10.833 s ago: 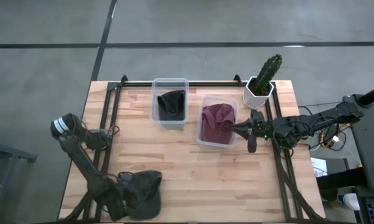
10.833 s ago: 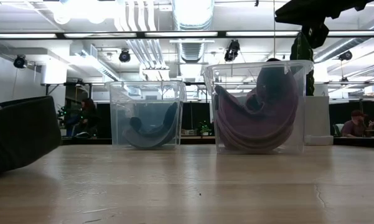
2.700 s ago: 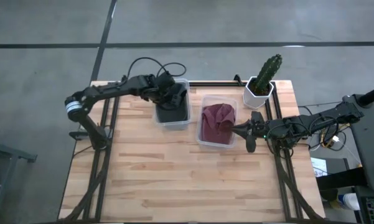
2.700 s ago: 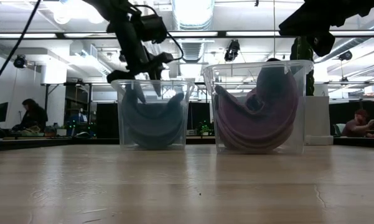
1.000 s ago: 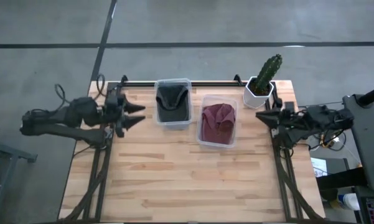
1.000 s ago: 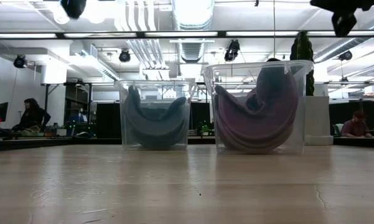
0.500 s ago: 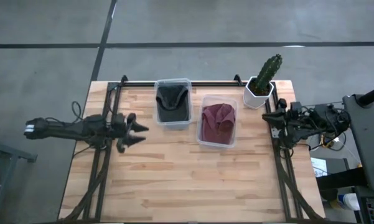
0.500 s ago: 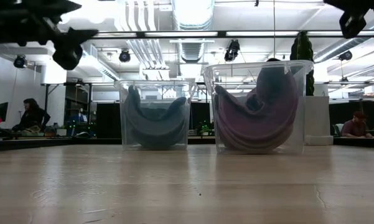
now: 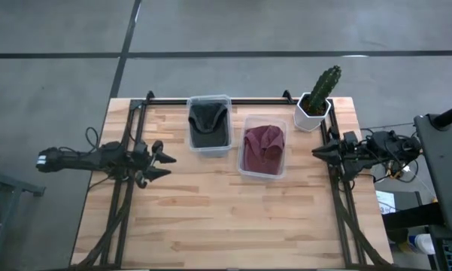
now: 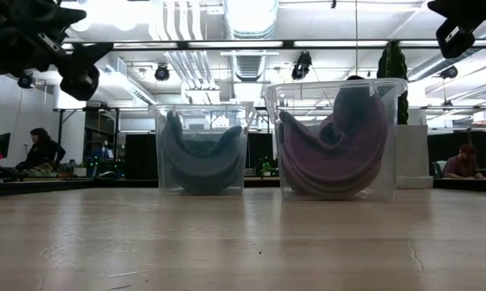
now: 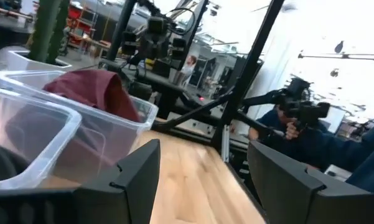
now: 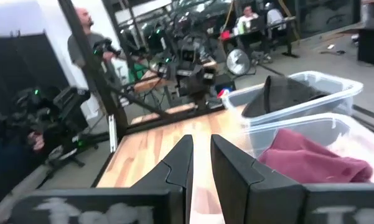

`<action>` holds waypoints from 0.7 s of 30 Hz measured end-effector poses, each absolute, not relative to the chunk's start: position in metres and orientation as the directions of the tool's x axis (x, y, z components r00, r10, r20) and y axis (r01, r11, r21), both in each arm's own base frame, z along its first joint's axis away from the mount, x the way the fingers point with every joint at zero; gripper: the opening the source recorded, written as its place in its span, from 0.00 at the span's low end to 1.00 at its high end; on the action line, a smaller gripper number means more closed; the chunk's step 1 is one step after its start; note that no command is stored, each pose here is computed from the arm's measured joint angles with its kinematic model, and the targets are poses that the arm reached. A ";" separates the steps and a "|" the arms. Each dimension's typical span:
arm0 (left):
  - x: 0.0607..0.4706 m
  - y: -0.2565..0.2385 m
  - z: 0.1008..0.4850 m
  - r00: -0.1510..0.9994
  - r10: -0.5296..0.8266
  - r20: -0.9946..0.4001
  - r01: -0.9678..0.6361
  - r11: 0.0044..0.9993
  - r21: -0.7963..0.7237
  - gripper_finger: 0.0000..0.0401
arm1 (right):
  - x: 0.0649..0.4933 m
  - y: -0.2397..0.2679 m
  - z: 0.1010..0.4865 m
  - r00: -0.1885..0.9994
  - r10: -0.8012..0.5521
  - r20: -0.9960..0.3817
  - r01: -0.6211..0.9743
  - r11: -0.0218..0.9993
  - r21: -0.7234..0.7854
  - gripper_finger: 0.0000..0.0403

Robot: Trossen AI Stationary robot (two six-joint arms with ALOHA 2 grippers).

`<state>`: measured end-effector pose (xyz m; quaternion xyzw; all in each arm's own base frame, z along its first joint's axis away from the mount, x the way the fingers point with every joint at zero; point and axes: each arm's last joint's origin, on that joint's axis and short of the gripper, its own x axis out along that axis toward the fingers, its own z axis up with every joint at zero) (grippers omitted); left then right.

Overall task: Pick & Place hat
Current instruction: Return to Home Position

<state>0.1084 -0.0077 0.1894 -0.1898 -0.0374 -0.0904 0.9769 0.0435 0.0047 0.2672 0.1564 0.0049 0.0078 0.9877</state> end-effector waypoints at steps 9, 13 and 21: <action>0.108 -0.002 0.180 0.999 0.031 0.039 -0.017 0.950 -0.313 0.58 | 0.055 0.009 0.252 0.998 0.061 -0.011 -0.055 0.955 0.291 0.13; 0.108 -0.002 0.179 0.999 0.034 0.038 -0.021 0.952 -0.306 0.58 | 0.068 0.014 0.236 0.995 0.087 0.039 -0.095 0.954 0.286 0.13; 0.108 -0.002 0.169 0.999 0.036 0.006 -0.034 0.974 -0.223 0.58 | 0.087 0.021 0.193 0.991 0.133 0.033 -0.136 0.934 0.331 0.13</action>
